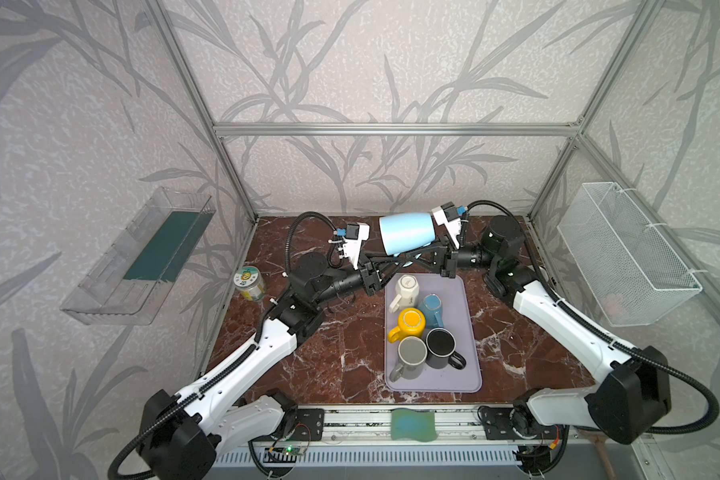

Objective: Turn the mug right side up
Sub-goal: 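Grasp the light blue mug's rim with the left gripper beside the right gripper, then open the right gripper while the left gripper carries the mug upright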

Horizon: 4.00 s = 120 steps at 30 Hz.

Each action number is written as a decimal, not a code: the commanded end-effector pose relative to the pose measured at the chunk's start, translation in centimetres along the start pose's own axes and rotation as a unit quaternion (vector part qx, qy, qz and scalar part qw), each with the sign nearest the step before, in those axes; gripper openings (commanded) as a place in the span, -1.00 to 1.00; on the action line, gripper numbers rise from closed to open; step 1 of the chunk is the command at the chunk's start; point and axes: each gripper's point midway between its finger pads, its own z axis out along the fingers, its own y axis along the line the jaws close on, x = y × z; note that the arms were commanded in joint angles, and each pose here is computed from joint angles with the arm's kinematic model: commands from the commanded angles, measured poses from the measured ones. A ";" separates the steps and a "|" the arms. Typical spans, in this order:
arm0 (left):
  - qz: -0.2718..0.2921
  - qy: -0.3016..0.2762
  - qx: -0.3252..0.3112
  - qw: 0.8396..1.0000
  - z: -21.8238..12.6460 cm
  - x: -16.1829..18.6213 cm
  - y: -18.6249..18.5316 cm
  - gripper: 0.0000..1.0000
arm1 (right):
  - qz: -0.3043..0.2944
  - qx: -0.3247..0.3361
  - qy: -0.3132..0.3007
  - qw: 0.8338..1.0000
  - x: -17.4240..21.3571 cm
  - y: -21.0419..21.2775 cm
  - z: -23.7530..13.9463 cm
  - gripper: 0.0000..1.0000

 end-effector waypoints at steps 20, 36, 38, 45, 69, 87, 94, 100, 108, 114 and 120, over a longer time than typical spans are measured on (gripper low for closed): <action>0.025 -0.032 0.035 0.999 -0.6 -1.2 -1.9 -0.51 | -0.050 -0.086 0.015 0.995 -0.2 3.4 0.9 -1.00; 0.018 -0.065 0.035 0.997 -0.7 -2.0 -1.6 -0.96 | -0.046 -0.085 0.019 0.995 0.5 3.5 1.1 -1.00; 0.015 -0.071 0.031 0.997 -0.8 -2.1 -1.4 -1.00 | -0.044 -0.079 0.017 0.996 0.5 3.3 1.1 -1.00; 0.013 -0.074 0.001 0.997 -0.8 -2.1 -0.4 -1.00 | -0.040 -0.050 0.012 0.998 0.7 2.2 1.2 -0.78; 0.037 -0.071 -0.026 0.996 -1.0 -2.8 0.0 -1.00 | -0.024 0.018 0.000 1.000 0.6 -0.8 -0.1 0.07; 0.021 -0.031 -0.167 0.985 -1.6 -2.6 5.2 -1.00 | 0.024 0.118 -0.007 0.993 3.1 -5.4 -3.0 0.04; 0.023 -0.002 -0.239 0.971 -2.5 -2.1 8.0 -1.00 | 0.038 0.165 -0.006 0.986 4.3 -6.8 -4.2 -0.01; 0.020 0.025 -0.307 0.951 -3.9 -1.5 11.1 -1.00 | 0.055 0.203 -0.003 0.978 5.5 -7.6 -5.1 -0.06; 0.008 0.054 -0.387 0.921 -6.2 -1.4 16.0 -1.00 | 0.066 0.243 0.003 0.968 6.9 -7.9 -6.3 -0.10; 0.005 0.094 -0.438 0.894 -7.4 -0.9 19.7 -1.00 | 0.076 0.268 0.010 0.960 8.1 -8.1 -7.0 -0.13; 0.013 0.141 -0.486 0.862 -8.0 0.1 23.1 -1.00 | 0.090 0.287 0.014 0.954 9.1 -8.3 -7.6 -0.15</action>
